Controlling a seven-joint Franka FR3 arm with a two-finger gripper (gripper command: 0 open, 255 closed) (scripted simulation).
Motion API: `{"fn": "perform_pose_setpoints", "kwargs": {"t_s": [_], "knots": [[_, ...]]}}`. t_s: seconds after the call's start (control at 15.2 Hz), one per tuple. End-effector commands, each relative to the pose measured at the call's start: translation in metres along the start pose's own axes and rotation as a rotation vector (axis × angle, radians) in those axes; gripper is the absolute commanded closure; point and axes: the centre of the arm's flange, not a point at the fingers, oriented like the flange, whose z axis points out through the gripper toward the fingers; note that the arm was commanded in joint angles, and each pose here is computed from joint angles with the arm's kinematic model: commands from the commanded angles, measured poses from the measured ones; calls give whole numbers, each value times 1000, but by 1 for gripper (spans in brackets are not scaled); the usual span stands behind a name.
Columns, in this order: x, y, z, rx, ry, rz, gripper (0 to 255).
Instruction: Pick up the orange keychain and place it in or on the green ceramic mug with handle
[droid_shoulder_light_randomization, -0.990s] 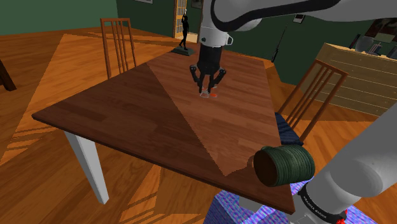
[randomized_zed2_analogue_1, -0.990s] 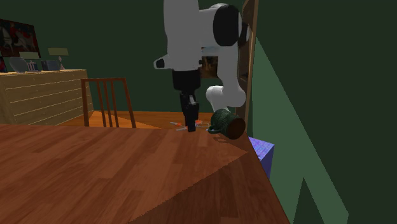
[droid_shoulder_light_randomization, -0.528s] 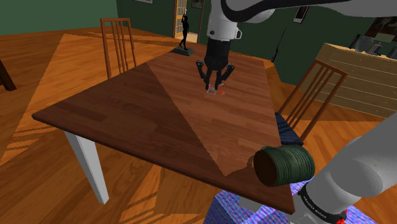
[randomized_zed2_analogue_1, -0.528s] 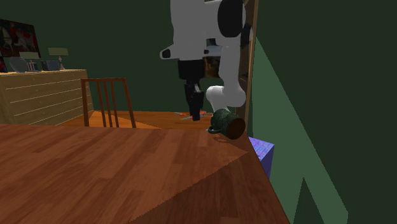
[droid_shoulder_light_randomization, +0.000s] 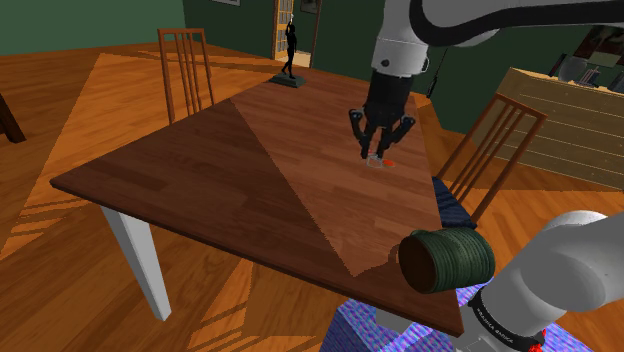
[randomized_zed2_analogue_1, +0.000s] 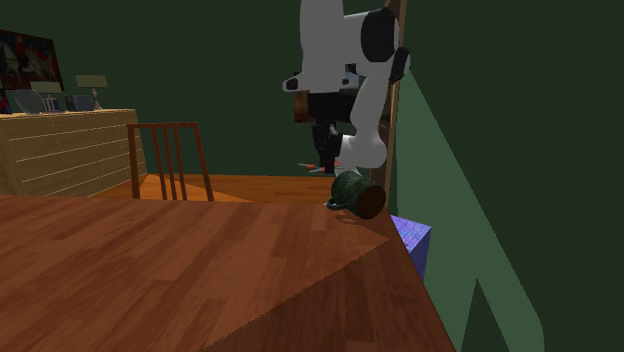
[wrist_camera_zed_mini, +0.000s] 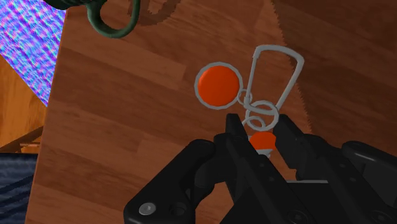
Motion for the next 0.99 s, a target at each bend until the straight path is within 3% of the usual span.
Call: {"fn": "perform_pose_setpoints", "kwargs": {"t_s": [0.0,0.92], "knots": [[-20,17,2,0,-1,1,255],[-136,137,14,0,-1,1,255]]}}
